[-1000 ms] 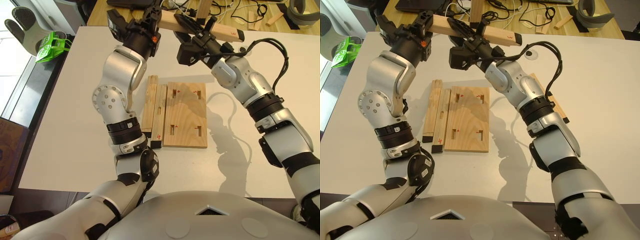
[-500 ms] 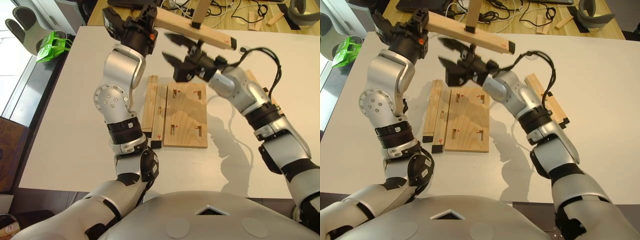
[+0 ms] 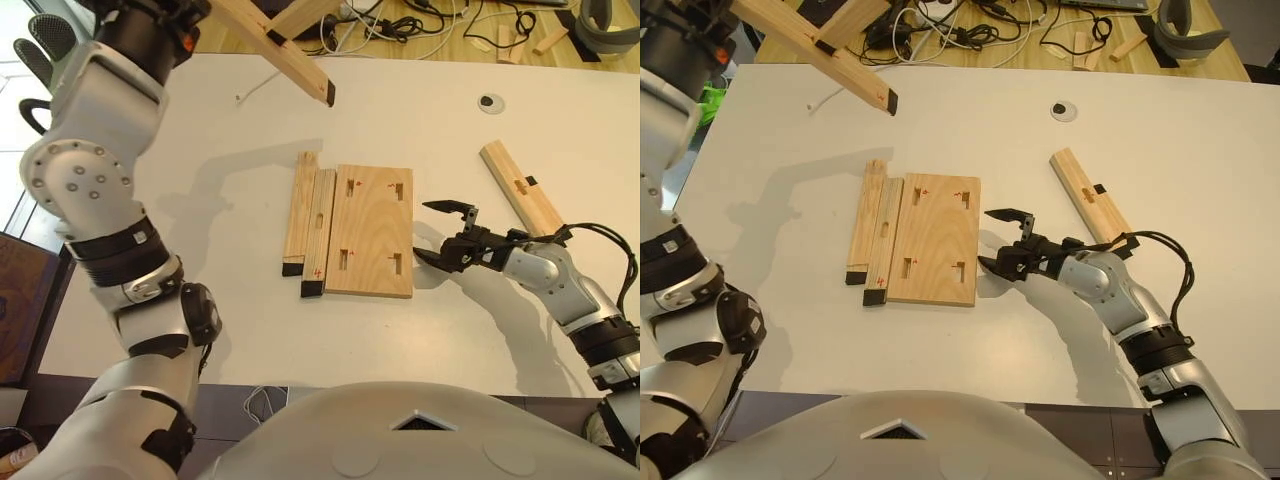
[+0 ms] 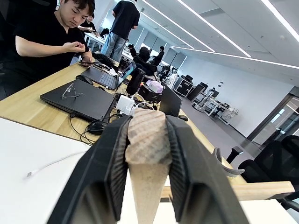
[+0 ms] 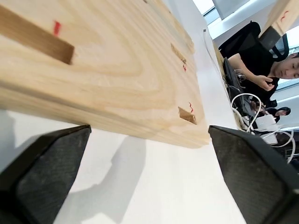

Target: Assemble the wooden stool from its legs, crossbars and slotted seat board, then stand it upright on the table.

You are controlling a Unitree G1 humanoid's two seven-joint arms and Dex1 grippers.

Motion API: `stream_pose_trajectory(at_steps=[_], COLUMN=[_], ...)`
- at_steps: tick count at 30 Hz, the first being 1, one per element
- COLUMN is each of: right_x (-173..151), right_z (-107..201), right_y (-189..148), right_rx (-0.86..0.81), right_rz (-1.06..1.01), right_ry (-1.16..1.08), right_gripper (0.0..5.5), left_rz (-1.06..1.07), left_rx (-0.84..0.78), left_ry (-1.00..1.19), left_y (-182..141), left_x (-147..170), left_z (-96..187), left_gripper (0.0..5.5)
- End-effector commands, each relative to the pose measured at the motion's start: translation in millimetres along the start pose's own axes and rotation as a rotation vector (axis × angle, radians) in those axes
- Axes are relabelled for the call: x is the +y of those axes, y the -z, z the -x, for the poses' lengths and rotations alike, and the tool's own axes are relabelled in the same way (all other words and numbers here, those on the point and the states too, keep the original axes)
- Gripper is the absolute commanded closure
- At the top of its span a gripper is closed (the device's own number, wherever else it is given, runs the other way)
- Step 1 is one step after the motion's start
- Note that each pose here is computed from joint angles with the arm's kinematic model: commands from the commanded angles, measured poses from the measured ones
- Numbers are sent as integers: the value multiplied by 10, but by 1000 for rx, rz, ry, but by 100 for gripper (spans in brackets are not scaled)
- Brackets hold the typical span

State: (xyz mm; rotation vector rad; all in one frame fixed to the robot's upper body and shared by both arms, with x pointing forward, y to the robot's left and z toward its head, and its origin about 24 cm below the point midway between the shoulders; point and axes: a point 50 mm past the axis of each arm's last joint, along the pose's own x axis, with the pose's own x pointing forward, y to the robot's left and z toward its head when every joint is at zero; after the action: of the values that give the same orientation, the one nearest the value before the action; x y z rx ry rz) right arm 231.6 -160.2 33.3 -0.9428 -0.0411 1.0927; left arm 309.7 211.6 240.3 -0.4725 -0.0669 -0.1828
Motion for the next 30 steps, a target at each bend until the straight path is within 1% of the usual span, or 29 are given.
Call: stream_pose_trajectory(at_steps=[1,3,6,8,11,13,15,16,17,18,20,24,27,30], right_x=[-260,-445,-656,-619,-410,-281,-214,-178,-154,-139,-118,-5,34,-47], right_z=[-185,-232,-279,-432,-748,-932,-1030,-1084,-1115,-1106,-1062,-1053,-1119,-1211], right_y=[-332,-433,-558,-574,-546,-498,-447,-378,-241,-77,131,282,264,203], right_rx=[-156,-202,-221,-188,-129,-74,-27,24,121,232,364,457,458,443], right_rz=[-279,-368,-429,-401,-400,-421,-419,-441,-449,-446,-453,-511,-543,-569], right_ry=[34,4,-104,-184,-323,-377,-398,-388,-351,-306,-248,-212,-177,-75], right_gripper=[82,82,82,82,82,82,82,82,82,82,82,82,82,82], left_rz=[-28,-17,6,20,48,70,80,84,88,90,91,91,79,-57], left_rx=[-43,-47,-58,-63,-76,-79,-79,-80,-81,-81,-81,-86,-88,-20], left_ry=[63,79,77,67,54,48,47,48,45,40,33,21,17,-10], left_y=[-214,-240,-268,-266,-244,-216,-196,-191,-186,-178,-168,-158,-155,-91], left_x=[-144,-186,-192,-177,-179,-190,-209,-214,-211,-200,-180,-160,-157,-106], left_z=[-5,-15,-20,-27,-44,-52,-54,-55,-56,-53,-50,-51,-48,-13], left_gripper=[447,447,447,447,447,447,447,447,447,447,447,447,447,447])
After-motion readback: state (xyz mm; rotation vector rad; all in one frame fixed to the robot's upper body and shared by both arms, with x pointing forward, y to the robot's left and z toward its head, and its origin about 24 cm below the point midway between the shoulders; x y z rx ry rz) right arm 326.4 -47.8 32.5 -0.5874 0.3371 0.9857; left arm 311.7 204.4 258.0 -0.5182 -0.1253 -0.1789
